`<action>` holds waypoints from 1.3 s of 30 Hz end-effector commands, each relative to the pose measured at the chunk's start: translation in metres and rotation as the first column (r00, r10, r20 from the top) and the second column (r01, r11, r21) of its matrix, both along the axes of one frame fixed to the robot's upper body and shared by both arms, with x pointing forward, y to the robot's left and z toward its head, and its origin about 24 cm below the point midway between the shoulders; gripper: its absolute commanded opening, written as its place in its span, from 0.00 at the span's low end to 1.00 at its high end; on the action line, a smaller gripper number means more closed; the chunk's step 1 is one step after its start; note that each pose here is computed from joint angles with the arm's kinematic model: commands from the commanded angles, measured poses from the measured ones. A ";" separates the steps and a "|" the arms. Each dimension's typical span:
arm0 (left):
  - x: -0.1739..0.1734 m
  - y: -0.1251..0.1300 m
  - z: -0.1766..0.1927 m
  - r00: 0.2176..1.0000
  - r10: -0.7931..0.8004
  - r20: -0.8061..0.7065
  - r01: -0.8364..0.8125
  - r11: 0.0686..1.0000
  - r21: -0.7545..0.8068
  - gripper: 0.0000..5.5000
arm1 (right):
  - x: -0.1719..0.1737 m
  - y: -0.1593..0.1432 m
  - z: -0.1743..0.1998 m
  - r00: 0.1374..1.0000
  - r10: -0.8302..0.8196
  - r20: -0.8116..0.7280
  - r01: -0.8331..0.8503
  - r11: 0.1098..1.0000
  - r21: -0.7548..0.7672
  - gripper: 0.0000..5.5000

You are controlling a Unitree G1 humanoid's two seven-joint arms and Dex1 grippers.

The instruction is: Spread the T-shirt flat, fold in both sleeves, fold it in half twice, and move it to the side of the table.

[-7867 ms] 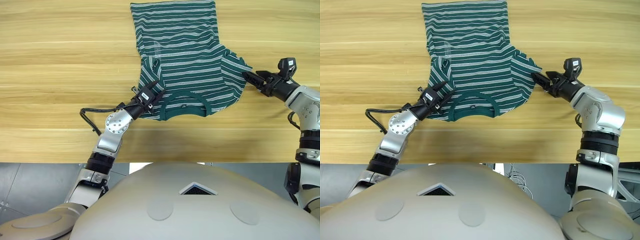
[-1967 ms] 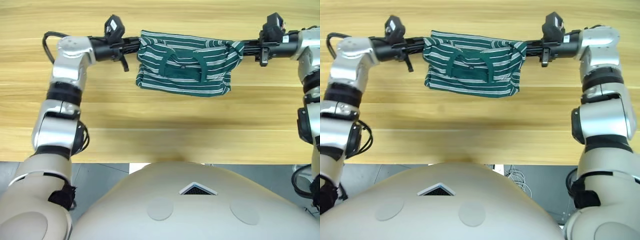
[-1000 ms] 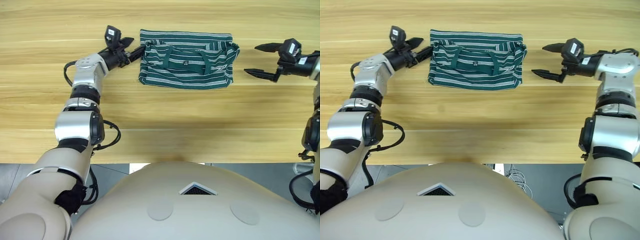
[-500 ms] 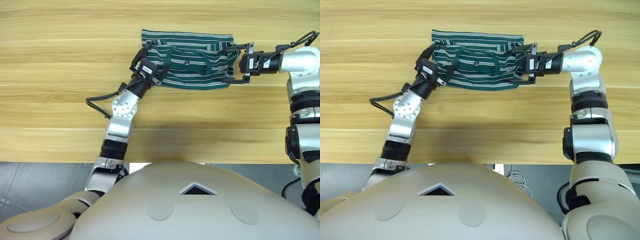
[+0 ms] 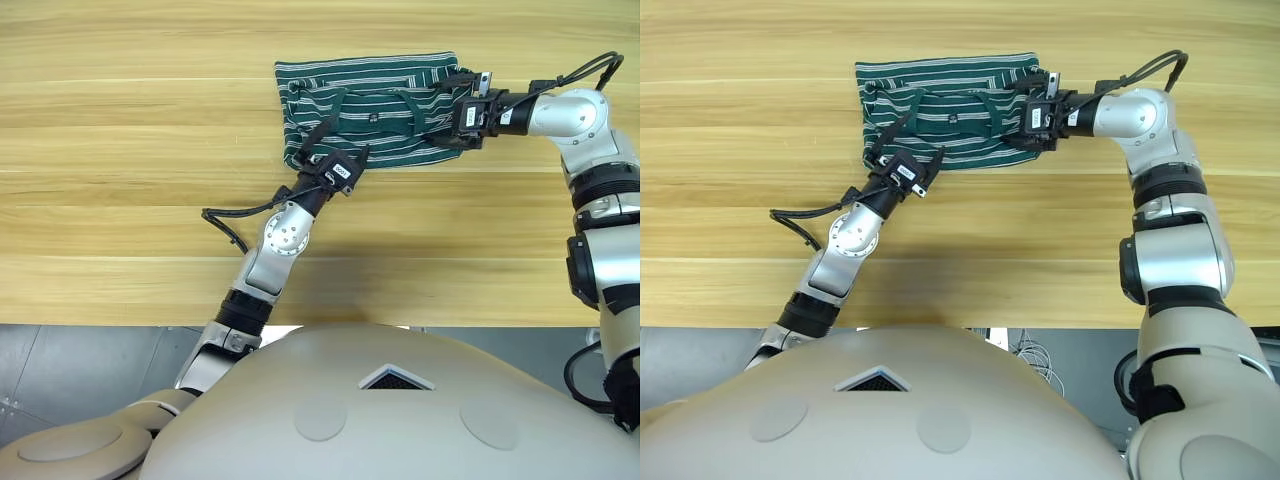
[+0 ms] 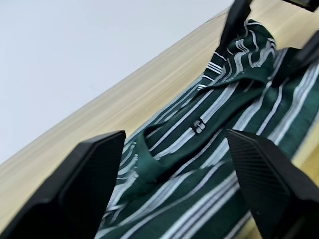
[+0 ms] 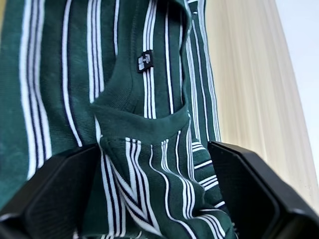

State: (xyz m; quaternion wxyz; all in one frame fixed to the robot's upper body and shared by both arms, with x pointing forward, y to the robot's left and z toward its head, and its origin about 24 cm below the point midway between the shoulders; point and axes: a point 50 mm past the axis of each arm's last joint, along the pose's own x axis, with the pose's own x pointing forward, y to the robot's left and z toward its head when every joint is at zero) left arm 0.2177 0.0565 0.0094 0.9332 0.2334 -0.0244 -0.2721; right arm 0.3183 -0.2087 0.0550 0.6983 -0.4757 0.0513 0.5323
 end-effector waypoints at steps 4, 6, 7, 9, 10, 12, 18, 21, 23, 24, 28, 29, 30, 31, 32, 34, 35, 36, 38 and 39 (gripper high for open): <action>0.002 0.004 -0.020 0.998 0.017 -0.067 -0.010 0.995 0.101 0.66 | 0.005 -0.002 0.009 1.000 -0.003 0.012 0.003 1.000 0.002 0.74; 0.002 0.006 -0.022 0.997 0.029 -0.074 -0.022 0.995 0.101 0.66 | 0.005 -0.002 0.010 1.000 0.002 0.002 -0.002 1.000 0.010 0.74; 0.002 0.006 -0.022 0.997 0.035 -0.074 -0.028 0.995 0.098 0.66 | 0.005 -0.002 0.010 1.000 0.004 -0.001 -0.004 1.000 0.009 0.74; 0.003 0.006 -0.021 0.997 0.036 -0.072 -0.029 0.995 0.093 0.66 | 0.005 -0.003 0.011 1.000 0.002 -0.004 -0.002 1.000 0.015 0.74; 0.003 0.005 -0.022 0.997 0.035 -0.075 -0.028 0.995 0.091 0.66 | 0.005 -0.003 0.012 1.000 -0.001 -0.003 0.001 1.000 0.018 0.74; 0.002 0.004 -0.023 0.996 0.030 -0.084 -0.023 0.996 0.086 0.66 | 0.007 -0.004 0.013 1.000 -0.018 0.003 0.018 1.000 0.012 0.74; -0.015 -0.005 -0.033 0.988 0.003 -0.154 0.008 0.997 0.073 0.66 | 0.019 -0.002 0.015 0.993 -0.105 0.056 0.105 0.994 -0.007 0.74; -0.020 -0.006 -0.039 0.982 -0.005 -0.187 0.020 0.997 0.077 0.66 | 0.027 0.000 0.017 0.983 -0.156 0.100 0.158 0.987 -0.016 0.74; -0.020 -0.006 -0.041 0.979 -0.002 -0.202 0.018 0.997 0.077 0.66 | 0.033 0.002 0.021 0.973 -0.187 0.133 0.189 0.982 -0.008 0.74; -0.020 -0.006 -0.042 0.979 -0.002 -0.205 0.018 0.997 0.077 0.66 | 0.035 0.003 0.022 0.970 -0.195 0.145 0.198 0.980 -0.006 0.74; -0.022 -0.008 -0.046 0.972 -0.002 -0.234 0.020 0.997 0.076 0.66 | 0.044 0.020 0.028 0.953 -0.223 0.204 0.215 0.975 0.062 0.74; -0.021 -0.008 -0.047 0.971 -0.001 -0.237 0.020 0.997 0.075 0.66 | 0.048 0.025 0.031 0.943 -0.246 0.224 0.232 0.969 0.089 0.74; -0.021 -0.008 -0.047 0.971 -0.001 -0.240 0.019 0.997 0.073 0.66 | 0.054 0.030 0.036 0.923 -0.296 0.246 0.270 0.954 0.132 0.74; -0.020 -0.009 -0.048 0.971 -0.002 -0.240 0.020 0.997 0.072 0.66 | 0.059 0.033 0.040 0.904 -0.341 0.258 0.306 0.937 0.166 0.74; -0.021 -0.009 -0.048 0.971 -0.004 -0.240 0.021 0.997 0.069 0.66 | 0.065 0.035 0.043 0.879 -0.396 0.265 0.355 0.915 0.193 0.74; -0.021 -0.010 -0.047 0.972 -0.008 -0.236 0.023 0.998 0.063 0.66 | 0.072 0.038 0.045 0.843 -0.472 0.259 0.426 0.879 0.215 0.74; -0.021 -0.010 -0.046 0.972 -0.007 -0.234 0.022 0.998 0.060 0.66 | 0.076 0.040 0.047 0.821 -0.512 0.253 0.464 0.856 0.227 0.74; -0.021 -0.010 -0.046 0.972 -0.007 -0.233 0.021 0.998 0.057 0.66 | 0.079 0.039 0.050 0.790 -0.557 0.256 0.506 0.829 0.238 0.74; -0.020 -0.012 -0.046 0.972 -0.013 -0.233 0.027 0.998 0.055 0.66 | 0.084 0.030 0.058 0.724 -0.635 0.270 0.578 0.772 0.265 0.74; -0.020 -0.013 -0.046 0.972 -0.015 -0.234 0.028 0.998 0.053 0.66 | 0.086 0.024 0.062 0.689 -0.667 0.283 0.605 0.745 0.282 0.74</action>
